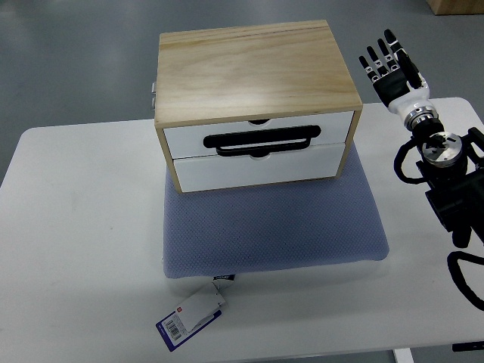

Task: Open wood drawer with right hand

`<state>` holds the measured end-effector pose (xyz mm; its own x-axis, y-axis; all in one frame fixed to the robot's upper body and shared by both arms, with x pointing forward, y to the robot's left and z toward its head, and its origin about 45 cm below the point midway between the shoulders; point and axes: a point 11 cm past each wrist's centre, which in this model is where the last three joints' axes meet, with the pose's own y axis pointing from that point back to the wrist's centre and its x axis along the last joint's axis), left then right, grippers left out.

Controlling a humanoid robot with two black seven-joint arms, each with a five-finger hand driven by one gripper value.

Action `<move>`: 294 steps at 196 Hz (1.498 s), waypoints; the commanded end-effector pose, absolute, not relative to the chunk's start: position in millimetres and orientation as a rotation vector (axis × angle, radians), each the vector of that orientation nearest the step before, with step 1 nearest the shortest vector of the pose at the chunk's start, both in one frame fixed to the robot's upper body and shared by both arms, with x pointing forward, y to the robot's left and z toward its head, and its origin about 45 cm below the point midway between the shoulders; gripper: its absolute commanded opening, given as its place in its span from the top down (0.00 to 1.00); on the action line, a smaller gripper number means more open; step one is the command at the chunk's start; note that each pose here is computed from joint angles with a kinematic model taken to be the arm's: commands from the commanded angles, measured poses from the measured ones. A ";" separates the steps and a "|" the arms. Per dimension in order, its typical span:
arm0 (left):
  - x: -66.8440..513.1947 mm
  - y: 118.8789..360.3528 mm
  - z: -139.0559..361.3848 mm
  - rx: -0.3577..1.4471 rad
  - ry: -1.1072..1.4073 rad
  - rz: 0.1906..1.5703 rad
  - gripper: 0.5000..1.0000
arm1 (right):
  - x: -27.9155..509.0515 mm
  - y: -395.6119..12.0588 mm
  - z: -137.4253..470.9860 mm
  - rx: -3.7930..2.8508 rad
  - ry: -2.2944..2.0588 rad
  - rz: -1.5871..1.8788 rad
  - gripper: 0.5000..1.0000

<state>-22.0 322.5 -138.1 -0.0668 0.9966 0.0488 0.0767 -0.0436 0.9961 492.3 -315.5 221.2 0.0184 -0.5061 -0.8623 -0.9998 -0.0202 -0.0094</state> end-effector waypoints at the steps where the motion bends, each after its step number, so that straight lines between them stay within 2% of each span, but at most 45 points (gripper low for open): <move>1: -22.0 322.6 -138.1 1.266 1.294 1.258 0.00 | 492.4 -316.4 222.0 -1.611 1.568 0.908 0.11; 55: -22.0 322.6 -138.1 1.266 1.294 1.258 0.00 | 506.7 -324.3 259.4 -1.676 1.567 0.823 0.11; 90: -21.0 320.9 -138.2 1.263 1.293 1.252 0.00 | 528.1 -328.6 332.1 -1.944 1.613 0.678 0.11; 114: -20.7 314.0 -138.6 1.249 1.300 1.235 0.00 | 539.1 -314.1 389.5 -2.167 1.644 0.492 0.11; 126: -20.7 314.0 -138.6 1.249 1.300 1.235 0.00 | 539.7 -312.1 393.2 -2.189 1.649 0.475 0.11; 127: -20.5 310.9 -138.7 1.242 1.304 1.228 0.00 | 542.9 -299.7 416.8 -2.295 1.661 0.379 0.11; 139: -20.1 307.1 -138.8 1.233 1.309 1.221 0.00 | 544.8 -280.9 445.6 -2.433 1.663 0.249 0.11; 165: -19.9 303.8 -138.9 1.225 1.313 1.212 0.00 | 541.4 -237.5 482.8 -2.719 1.657 -0.007 0.11; 204: -20.1 306.1 -138.8 1.230 1.311 1.219 0.00 | 505.4 -148.6 527.3 -3.248 1.423 -0.610 0.11; 252: -20.2 308.2 -138.8 1.235 1.309 1.224 0.00 | 425.5 -60.7 522.3 -3.664 0.851 -1.205 0.11; 262: -20.2 308.2 -138.8 1.235 1.309 1.224 0.00 | 425.4 -60.6 522.3 -3.664 0.851 -1.205 0.11; 263: -20.1 306.1 -138.8 1.230 1.311 1.219 0.00 | 409.4 -45.2 513.2 -3.715 0.731 -1.260 0.11; 267: -20.0 305.5 -138.8 1.229 1.312 1.218 0.00 | 402.0 -39.8 506.4 -3.740 0.671 -1.272 0.11; 294: -20.2 306.1 -138.8 1.231 1.310 1.218 0.00 | 370.7 -27.3 473.2 -3.861 0.417 -1.314 0.11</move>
